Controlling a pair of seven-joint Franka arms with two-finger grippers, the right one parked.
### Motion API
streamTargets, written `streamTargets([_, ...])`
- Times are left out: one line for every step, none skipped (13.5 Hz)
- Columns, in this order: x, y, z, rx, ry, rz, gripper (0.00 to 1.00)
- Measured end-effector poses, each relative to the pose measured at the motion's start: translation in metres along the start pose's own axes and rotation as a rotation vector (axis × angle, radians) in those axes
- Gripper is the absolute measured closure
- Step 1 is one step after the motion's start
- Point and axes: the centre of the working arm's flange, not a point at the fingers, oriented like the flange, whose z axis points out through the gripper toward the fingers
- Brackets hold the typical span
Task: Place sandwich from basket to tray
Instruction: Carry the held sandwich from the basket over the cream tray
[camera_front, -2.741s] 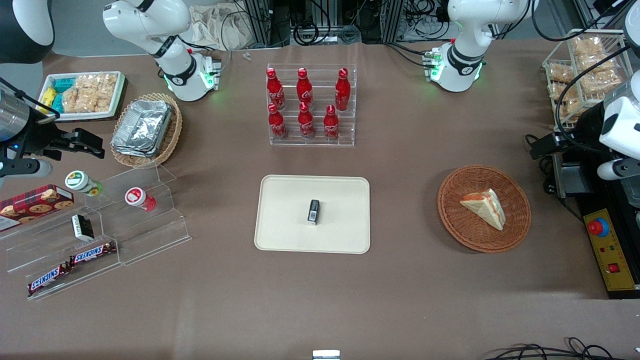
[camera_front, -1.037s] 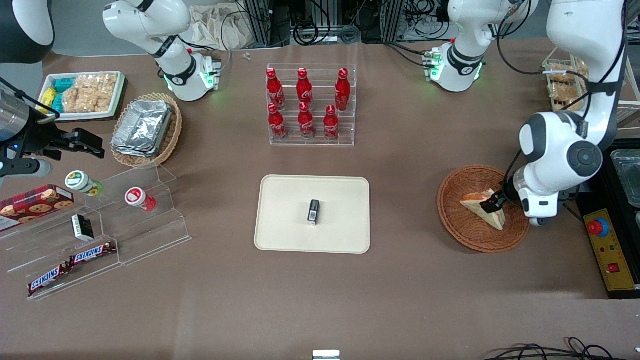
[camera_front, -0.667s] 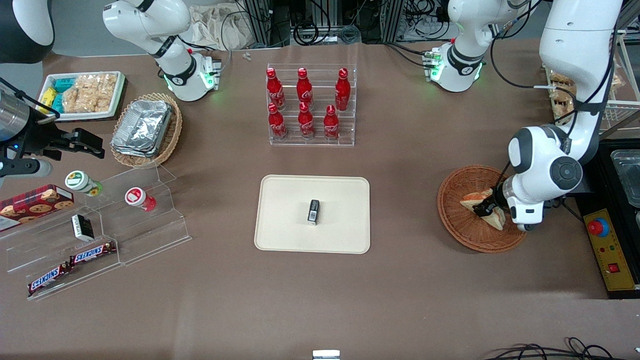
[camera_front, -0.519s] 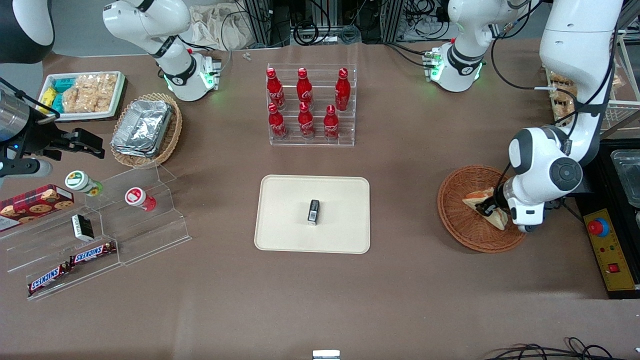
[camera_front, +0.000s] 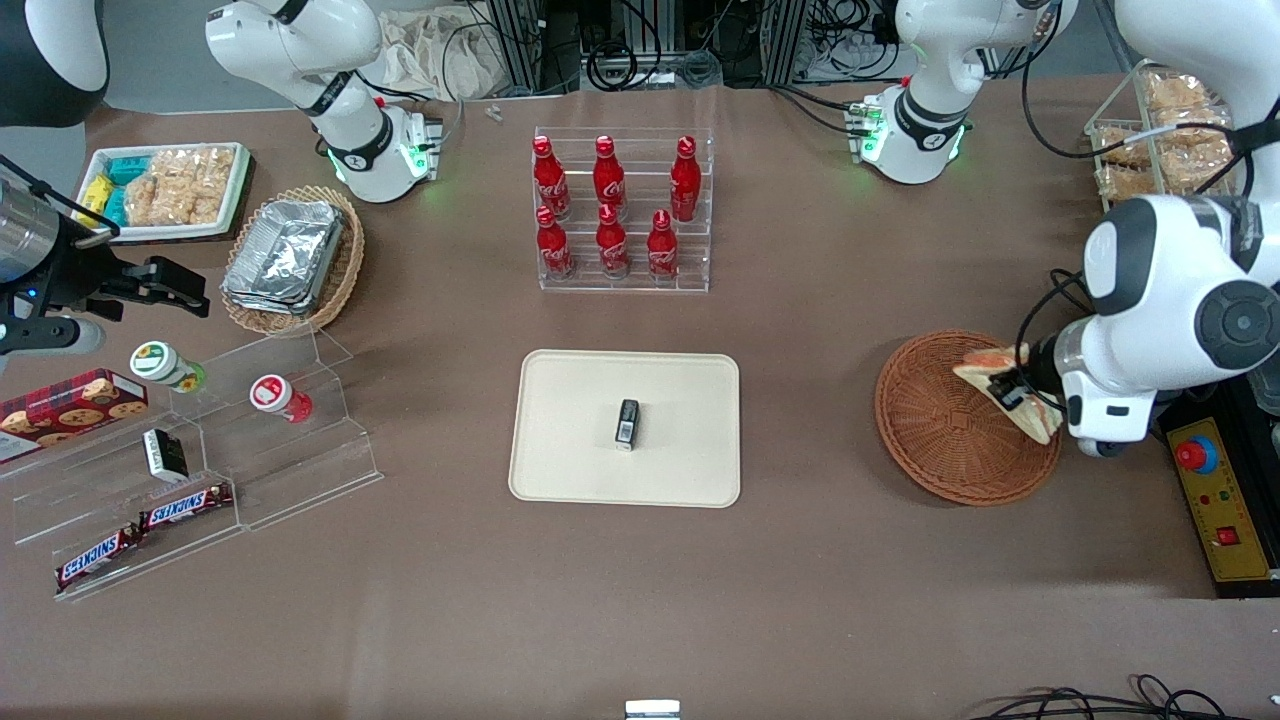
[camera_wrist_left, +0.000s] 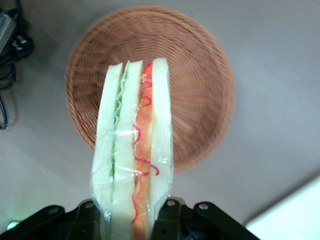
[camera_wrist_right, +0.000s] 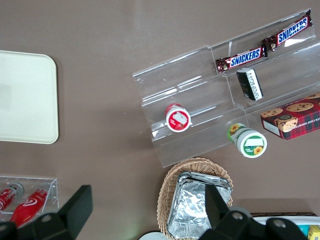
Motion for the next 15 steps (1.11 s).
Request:
streamTargets([-0.023, 0.024, -0.013, -0.008, 0.008, 0.064, 0.74])
streamTargets([-0.046, 0.048, -0.019, -0.018, 0.016, 0.130, 0.80])
streamTargets([-0.071, 0.070, -0.021, -0.026, 0.020, 0.194, 0.80])
streamTargets([-0.095, 0.092, -0.019, -0.037, 0.024, 0.255, 0.80])
streamTargets([-0.118, 0.114, -0.014, -0.059, 0.031, 0.314, 0.80])
streamTargets([-0.138, 0.136, -0.006, -0.086, 0.036, 0.368, 0.80])
streamTargets([-0.156, 0.157, 0.006, -0.108, 0.041, 0.419, 0.80])
streamTargets([-0.172, 0.177, 0.021, -0.121, 0.052, 0.468, 0.80])
streamTargets([-0.186, 0.196, 0.041, -0.123, 0.071, 0.517, 0.80])
streamTargets([-0.196, 0.213, 0.064, -0.119, 0.089, 0.561, 0.80])
streamTargets([-0.202, 0.227, 0.090, -0.118, 0.102, 0.597, 0.80])
streamTargets([-0.203, 0.239, 0.116, -0.117, 0.108, 0.624, 0.80])
streamTargets([-0.201, 0.246, 0.142, -0.116, 0.109, 0.643, 0.82])
streamTargets([-0.196, 0.252, 0.165, -0.115, 0.111, 0.656, 0.83])
streamTargets([-0.191, 0.255, 0.184, -0.115, 0.113, 0.667, 0.83])
